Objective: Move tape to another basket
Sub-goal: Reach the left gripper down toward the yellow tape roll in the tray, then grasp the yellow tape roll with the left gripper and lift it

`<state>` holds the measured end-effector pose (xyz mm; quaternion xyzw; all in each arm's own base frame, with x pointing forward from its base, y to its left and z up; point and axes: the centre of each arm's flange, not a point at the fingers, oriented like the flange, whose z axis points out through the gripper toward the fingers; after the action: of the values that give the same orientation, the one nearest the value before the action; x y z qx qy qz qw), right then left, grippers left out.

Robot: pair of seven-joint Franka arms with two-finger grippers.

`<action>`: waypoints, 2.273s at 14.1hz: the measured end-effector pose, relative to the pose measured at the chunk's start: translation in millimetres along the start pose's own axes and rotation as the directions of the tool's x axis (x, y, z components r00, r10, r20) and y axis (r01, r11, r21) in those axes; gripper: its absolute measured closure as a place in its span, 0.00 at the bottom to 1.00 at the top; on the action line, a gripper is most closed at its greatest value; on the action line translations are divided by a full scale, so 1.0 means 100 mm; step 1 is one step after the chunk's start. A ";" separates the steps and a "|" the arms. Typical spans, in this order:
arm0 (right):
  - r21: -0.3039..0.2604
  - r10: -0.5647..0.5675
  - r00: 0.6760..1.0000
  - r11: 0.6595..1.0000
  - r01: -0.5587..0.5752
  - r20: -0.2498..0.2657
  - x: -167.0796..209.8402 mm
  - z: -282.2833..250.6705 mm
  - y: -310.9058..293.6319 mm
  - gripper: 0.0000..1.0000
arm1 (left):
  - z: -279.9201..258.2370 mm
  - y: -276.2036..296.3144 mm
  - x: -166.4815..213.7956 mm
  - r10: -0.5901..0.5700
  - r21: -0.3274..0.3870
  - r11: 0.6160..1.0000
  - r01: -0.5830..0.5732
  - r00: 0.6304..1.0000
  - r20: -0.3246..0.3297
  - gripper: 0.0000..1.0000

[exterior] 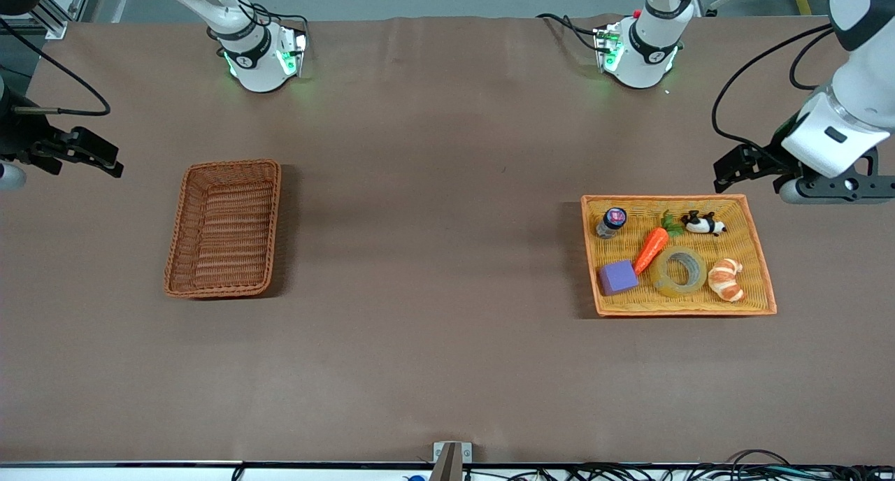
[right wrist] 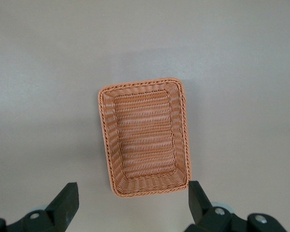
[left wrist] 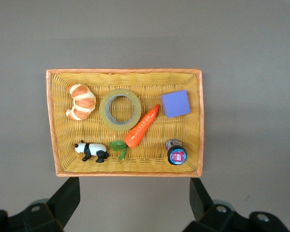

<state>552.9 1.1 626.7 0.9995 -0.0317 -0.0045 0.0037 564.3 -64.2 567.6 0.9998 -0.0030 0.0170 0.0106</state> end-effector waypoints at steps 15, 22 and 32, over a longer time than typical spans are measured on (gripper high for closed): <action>0.000 0.000 1.000 1.000 0.000 0.000 0.00 0.00 0.00 0.00 | 2.98 -0.65 0.66 -0.079 0.068 0.996 0.066 0.975 0.207 0.00; 0.000 -0.001 1.000 1.000 0.001 0.000 0.00 0.00 -0.01 0.00 | 3.57 -0.84 0.59 -0.105 0.075 0.993 0.089 0.961 0.256 0.01; 0.000 -0.001 1.000 1.000 0.001 0.000 0.00 0.00 -0.01 0.00 | 3.63 -0.87 0.64 -0.092 0.077 0.994 0.074 0.961 0.260 0.78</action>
<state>553.2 1.9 626.3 0.9995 -0.0310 -0.0046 0.0037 640.7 15.1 205.1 0.9922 0.0381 -0.1164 -0.0222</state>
